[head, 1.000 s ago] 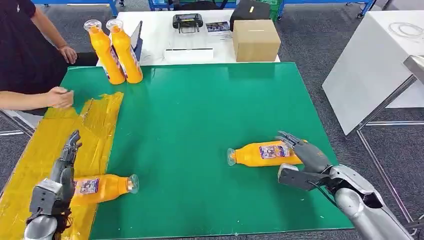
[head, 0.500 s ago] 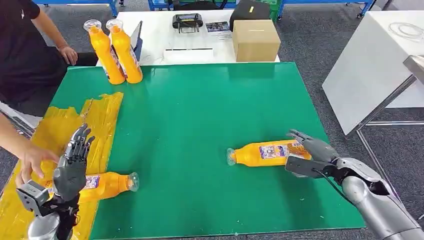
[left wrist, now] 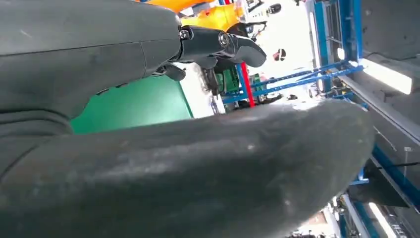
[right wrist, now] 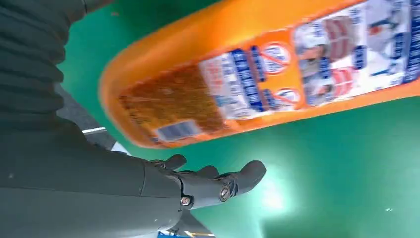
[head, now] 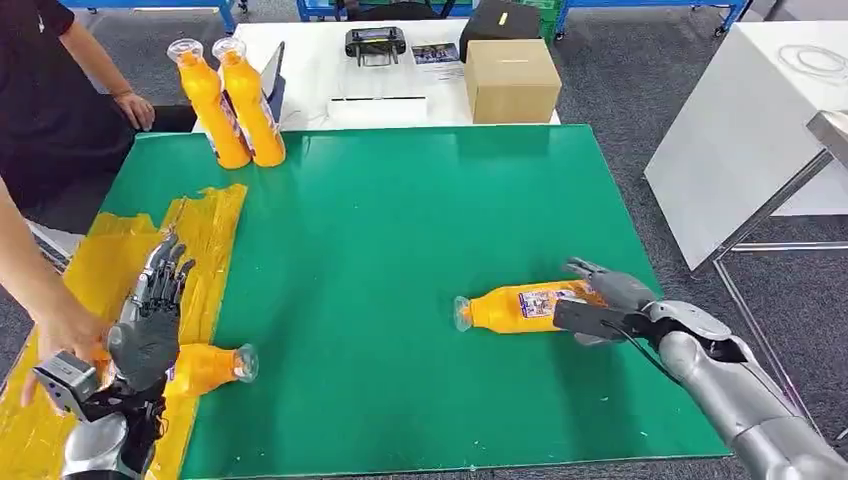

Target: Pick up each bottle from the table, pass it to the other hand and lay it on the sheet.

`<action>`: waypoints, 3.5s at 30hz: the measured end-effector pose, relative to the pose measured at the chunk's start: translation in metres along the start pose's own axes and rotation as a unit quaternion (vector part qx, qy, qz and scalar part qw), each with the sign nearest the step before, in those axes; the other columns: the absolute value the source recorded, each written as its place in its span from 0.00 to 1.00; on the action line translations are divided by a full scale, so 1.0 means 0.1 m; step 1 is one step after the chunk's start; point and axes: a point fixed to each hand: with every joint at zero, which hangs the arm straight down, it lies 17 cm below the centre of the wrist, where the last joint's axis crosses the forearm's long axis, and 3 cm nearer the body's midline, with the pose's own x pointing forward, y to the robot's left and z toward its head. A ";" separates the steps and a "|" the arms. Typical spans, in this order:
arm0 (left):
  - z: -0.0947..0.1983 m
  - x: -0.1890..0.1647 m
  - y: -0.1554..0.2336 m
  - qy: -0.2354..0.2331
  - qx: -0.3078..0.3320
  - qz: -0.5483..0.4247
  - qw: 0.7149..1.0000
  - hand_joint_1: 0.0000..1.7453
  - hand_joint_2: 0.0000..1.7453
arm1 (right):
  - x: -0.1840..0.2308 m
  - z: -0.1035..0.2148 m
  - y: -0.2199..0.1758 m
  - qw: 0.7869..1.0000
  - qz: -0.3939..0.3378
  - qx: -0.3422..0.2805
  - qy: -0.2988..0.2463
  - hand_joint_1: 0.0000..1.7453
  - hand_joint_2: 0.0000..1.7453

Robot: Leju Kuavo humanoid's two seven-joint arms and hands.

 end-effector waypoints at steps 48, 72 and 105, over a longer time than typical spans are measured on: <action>-0.05 -0.11 -0.19 0.022 0.013 0.123 0.992 0.00 0.00 | 1.63 -0.49 0.21 0.968 -0.202 -0.042 -0.142 1.00 1.00; -0.15 0.08 -1.03 0.050 0.011 0.189 0.981 0.00 1.00 | 3.88 -0.33 -0.09 0.914 -0.269 -0.047 -0.300 1.00 1.00; -0.18 -0.05 -1.05 0.065 0.020 0.214 0.974 1.00 1.00 | 4.62 -0.29 1.17 0.935 -0.158 0.064 -0.311 1.00 1.00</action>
